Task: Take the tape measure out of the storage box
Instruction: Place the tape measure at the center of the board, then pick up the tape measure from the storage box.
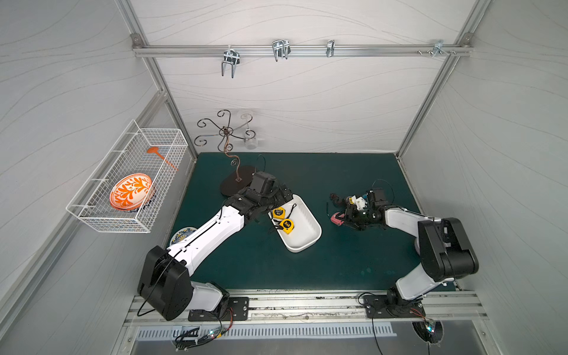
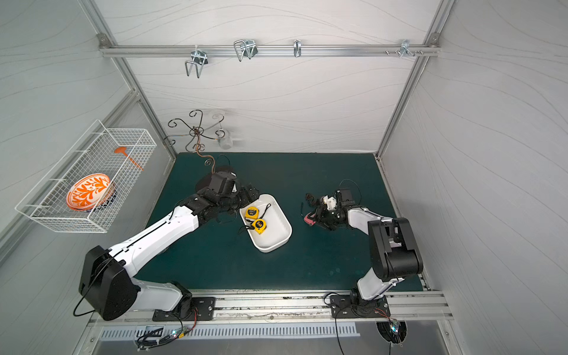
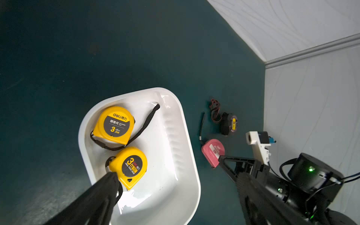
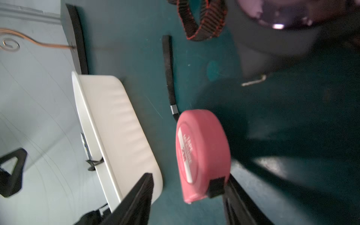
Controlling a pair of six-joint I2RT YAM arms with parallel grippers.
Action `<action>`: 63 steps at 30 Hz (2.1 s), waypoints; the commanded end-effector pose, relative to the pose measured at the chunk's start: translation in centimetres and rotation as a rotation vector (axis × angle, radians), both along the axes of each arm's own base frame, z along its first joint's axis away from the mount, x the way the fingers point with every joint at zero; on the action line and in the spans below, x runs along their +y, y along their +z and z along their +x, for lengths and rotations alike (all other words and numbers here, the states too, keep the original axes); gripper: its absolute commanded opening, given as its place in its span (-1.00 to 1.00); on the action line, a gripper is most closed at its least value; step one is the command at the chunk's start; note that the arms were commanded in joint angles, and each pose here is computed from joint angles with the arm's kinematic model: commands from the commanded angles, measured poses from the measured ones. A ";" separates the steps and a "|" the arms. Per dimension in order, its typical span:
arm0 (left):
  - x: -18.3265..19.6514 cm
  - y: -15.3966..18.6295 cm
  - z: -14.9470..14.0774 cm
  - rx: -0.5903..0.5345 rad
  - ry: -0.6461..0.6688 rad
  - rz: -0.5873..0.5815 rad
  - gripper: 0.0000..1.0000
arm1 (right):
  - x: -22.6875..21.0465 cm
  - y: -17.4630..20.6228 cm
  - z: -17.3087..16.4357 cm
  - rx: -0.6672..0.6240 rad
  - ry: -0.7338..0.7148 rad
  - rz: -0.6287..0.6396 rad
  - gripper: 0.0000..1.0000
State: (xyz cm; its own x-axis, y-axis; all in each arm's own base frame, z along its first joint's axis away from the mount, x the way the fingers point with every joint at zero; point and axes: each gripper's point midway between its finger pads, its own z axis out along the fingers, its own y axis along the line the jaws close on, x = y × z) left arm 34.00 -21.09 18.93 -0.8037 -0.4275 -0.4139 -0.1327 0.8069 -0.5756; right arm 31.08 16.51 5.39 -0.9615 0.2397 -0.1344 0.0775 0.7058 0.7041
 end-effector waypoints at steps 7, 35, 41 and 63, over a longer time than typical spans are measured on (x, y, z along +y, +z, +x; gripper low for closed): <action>-0.7 -1.2 -1.0 0.080 -0.279 0.273 1.00 | -0.4 4.6 -0.3 -0.132 0.030 -0.019 0.78; -3.3 -10.4 -2.3 0.284 -0.630 0.700 0.68 | -3.1 8.6 -0.2 -0.212 -0.019 -0.001 0.98; -3.3 -12.9 -2.9 0.354 -0.639 0.701 0.59 | -3.4 8.9 -0.2 -0.221 -0.035 0.015 0.98; -2.7 -17.3 -2.9 0.440 -0.623 0.703 0.49 | -3.6 9.4 -0.1 -0.239 -0.049 0.047 0.98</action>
